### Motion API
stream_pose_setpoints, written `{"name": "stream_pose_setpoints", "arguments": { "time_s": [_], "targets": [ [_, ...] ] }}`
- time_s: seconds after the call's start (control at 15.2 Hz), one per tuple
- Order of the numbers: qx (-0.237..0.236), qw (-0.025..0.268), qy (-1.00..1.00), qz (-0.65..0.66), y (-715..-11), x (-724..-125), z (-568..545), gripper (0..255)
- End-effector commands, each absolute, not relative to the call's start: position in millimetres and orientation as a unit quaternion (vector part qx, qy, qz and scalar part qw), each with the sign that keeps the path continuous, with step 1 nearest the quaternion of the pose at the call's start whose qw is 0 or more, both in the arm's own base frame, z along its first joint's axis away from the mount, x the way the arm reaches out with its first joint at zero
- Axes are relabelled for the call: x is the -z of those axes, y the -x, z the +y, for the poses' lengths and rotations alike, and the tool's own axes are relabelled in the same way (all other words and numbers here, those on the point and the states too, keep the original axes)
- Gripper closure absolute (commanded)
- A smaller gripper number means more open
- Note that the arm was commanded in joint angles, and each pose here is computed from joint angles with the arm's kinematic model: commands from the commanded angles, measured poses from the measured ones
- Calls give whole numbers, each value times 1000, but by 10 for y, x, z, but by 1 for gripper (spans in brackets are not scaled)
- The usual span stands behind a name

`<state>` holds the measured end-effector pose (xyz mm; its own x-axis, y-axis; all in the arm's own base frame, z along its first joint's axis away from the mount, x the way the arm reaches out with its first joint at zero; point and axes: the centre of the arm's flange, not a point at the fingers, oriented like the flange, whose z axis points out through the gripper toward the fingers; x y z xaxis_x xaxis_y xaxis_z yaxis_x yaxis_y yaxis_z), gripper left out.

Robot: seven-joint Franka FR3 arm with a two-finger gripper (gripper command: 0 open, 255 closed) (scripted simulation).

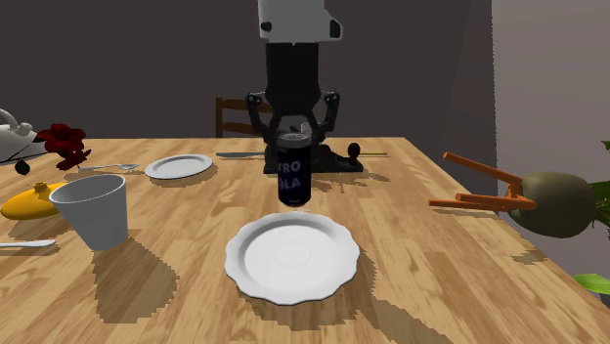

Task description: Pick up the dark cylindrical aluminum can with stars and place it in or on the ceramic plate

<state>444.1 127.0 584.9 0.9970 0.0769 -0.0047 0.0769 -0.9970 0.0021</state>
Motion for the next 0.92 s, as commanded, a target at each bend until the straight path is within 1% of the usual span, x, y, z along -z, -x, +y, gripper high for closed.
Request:
{"name": "stream_pose_setpoints", "arguments": {
  "time_s": [0.0,0.86],
  "targets": [
    [2,1,-999,38,-4397,-5770,1314,255],
    [2,1,-999,38,-4397,-5084,1314,255]
  ]
}}
